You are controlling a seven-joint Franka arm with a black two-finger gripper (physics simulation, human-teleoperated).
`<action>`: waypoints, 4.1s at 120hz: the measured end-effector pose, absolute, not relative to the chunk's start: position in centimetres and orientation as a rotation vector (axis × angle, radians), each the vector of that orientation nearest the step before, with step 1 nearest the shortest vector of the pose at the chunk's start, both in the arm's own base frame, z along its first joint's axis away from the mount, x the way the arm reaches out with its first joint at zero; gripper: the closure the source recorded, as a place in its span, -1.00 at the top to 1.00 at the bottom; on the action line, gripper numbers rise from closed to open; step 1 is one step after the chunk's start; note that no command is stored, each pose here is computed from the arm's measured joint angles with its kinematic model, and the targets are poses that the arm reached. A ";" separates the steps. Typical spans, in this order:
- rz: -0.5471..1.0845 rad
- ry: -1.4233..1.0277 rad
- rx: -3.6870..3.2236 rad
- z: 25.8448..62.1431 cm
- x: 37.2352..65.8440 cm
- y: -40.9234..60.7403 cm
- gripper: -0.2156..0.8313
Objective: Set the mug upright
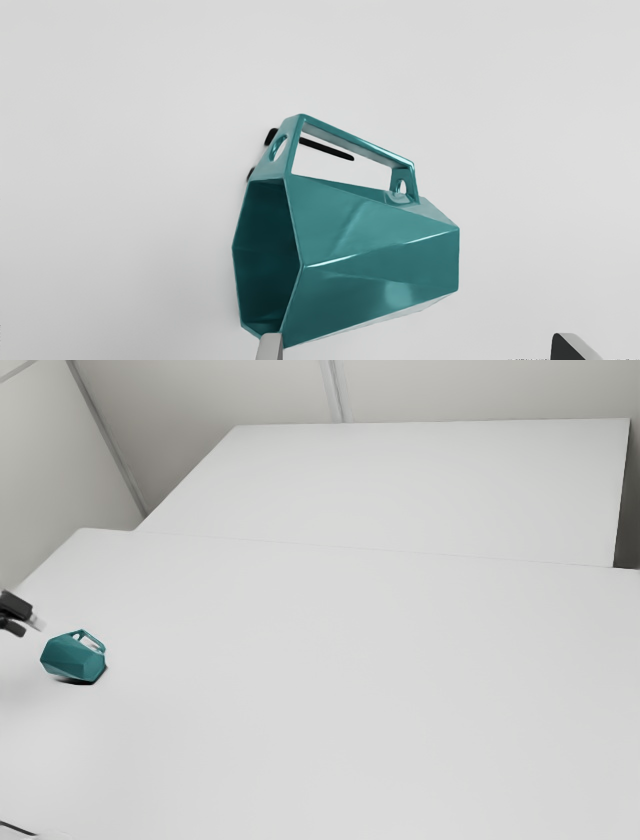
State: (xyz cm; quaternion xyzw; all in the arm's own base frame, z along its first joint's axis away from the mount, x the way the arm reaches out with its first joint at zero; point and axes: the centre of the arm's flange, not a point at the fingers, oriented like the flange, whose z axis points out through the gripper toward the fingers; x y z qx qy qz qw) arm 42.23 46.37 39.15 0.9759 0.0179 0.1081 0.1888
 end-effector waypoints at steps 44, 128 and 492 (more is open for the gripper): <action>0.410 -0.008 2.674 35.5 42.1 47.9 0.55; 0.461 0.048 2.541 30.6 42.3 48.7 0.55; -0.080 -0.392 3.033 45.3 50.2 9.9 -0.91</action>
